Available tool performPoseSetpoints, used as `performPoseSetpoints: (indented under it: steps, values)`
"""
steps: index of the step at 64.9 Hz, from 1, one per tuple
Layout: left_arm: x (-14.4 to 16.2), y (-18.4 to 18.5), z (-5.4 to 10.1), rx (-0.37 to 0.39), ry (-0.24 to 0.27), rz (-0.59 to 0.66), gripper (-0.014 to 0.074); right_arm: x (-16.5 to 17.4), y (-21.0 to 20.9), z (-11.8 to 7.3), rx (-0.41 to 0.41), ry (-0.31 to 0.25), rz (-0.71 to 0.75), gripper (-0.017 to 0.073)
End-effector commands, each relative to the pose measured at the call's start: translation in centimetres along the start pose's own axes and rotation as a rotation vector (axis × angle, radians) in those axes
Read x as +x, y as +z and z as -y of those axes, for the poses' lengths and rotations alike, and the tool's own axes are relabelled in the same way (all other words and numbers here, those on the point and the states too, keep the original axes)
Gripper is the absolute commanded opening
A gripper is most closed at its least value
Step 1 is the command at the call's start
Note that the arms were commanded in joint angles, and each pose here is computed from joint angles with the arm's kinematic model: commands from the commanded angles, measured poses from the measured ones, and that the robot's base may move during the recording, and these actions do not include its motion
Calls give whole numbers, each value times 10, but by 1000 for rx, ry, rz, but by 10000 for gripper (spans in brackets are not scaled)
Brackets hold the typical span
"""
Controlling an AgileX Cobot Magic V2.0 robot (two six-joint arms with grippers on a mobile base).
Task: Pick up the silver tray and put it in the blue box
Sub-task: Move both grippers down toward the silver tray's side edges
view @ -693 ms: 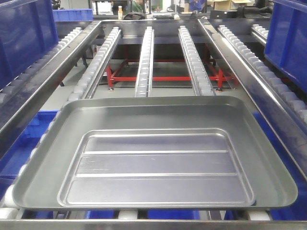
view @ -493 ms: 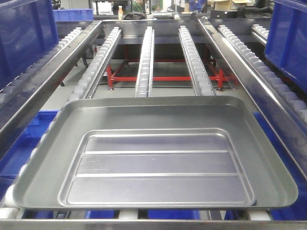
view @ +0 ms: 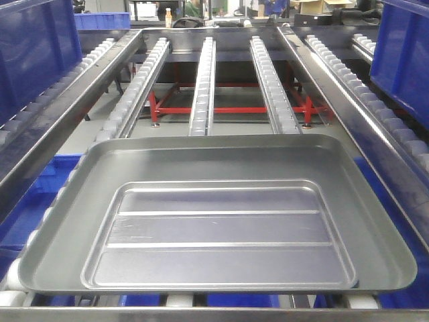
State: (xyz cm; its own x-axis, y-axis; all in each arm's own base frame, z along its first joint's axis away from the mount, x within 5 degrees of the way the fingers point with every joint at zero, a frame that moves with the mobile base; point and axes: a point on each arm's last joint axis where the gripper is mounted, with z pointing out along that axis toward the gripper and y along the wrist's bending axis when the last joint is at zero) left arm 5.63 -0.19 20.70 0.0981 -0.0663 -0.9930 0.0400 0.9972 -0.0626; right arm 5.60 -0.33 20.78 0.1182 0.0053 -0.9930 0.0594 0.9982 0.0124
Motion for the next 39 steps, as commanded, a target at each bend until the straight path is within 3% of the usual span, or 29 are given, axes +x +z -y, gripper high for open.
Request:
performPoseSetpoints:
  steps: [1, 17, 27, 33, 39]
  values:
    - [-9, -2, 1, 12, -11, 101, -95, -10, -2, -1, -6, -4, 120, 50]
    - [-12, -2, 1, 12, -4, 98, -95, -13, -2, -1, -10, 22, 130, 50]
    - [-55, -8, 3, 7, 34, 88, -95, -49, -8, 1, 13, 13, 43, 50]
    - [-85, -12, 5, 0, 13, -8, -95, -72, -15, 2, 36, 15, -98, 50]
    - [-105, -8, 9, 12, -18, -218, -95, -83, -12, 3, 57, 18, -305, 50]
